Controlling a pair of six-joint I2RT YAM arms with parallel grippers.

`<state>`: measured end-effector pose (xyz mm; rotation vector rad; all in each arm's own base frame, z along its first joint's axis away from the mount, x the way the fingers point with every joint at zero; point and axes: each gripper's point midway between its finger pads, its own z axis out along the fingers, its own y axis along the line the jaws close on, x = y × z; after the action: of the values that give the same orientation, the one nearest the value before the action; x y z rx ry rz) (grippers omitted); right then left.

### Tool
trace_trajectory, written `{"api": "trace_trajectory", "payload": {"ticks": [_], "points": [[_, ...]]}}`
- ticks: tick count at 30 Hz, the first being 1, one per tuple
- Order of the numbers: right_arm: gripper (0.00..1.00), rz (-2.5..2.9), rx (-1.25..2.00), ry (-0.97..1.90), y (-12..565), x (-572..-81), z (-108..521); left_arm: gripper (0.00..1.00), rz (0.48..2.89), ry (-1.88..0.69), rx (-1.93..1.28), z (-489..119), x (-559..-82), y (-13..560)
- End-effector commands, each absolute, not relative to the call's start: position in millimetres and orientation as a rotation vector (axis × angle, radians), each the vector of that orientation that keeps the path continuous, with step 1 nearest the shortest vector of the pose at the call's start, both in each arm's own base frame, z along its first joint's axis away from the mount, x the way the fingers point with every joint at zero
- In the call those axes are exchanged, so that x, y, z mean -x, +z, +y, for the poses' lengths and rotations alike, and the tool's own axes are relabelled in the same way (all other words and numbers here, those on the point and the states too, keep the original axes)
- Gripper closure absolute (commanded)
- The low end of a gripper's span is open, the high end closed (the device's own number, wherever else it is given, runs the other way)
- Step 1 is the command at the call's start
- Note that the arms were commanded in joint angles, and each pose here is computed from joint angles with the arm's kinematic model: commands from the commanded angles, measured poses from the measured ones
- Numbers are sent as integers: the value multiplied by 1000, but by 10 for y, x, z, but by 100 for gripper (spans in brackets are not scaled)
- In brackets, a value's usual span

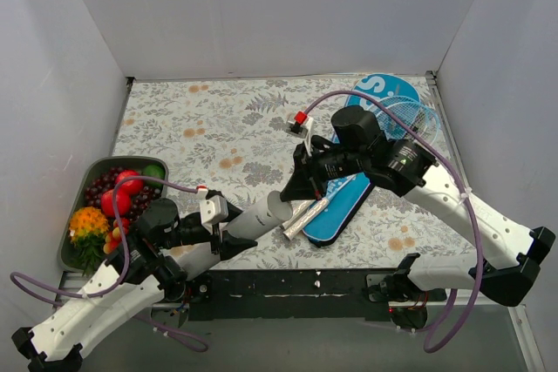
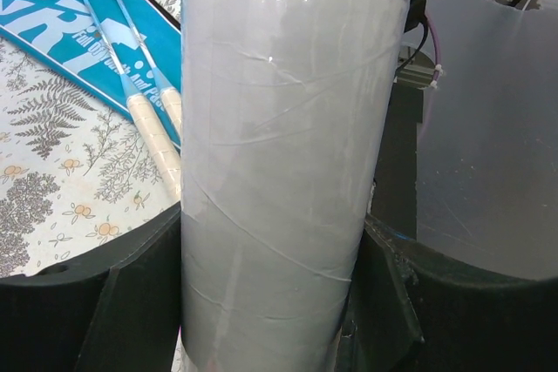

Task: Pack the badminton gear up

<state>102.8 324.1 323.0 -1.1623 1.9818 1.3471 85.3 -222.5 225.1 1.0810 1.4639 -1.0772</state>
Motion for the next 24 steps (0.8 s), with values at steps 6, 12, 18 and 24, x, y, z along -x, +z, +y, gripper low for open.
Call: {"api": "trace_trajectory", "payload": {"ticks": [6,12,18,24], "points": [[99,2124,1312,1321,2713,-624,3204,39,1379,-1104,-1060,-2262,-834,2482],[99,2060,1417,1378,2805,-312,3257,39,1411,-1093,-1070,-2303,-892,2448],[99,2006,1301,1231,3115,-516,3149,39,1441,-1088,-1086,-2352,-942,2436],[99,2023,1100,970,3360,-915,2928,39,1468,-1082,-1089,-2406,-1009,2468]]}}
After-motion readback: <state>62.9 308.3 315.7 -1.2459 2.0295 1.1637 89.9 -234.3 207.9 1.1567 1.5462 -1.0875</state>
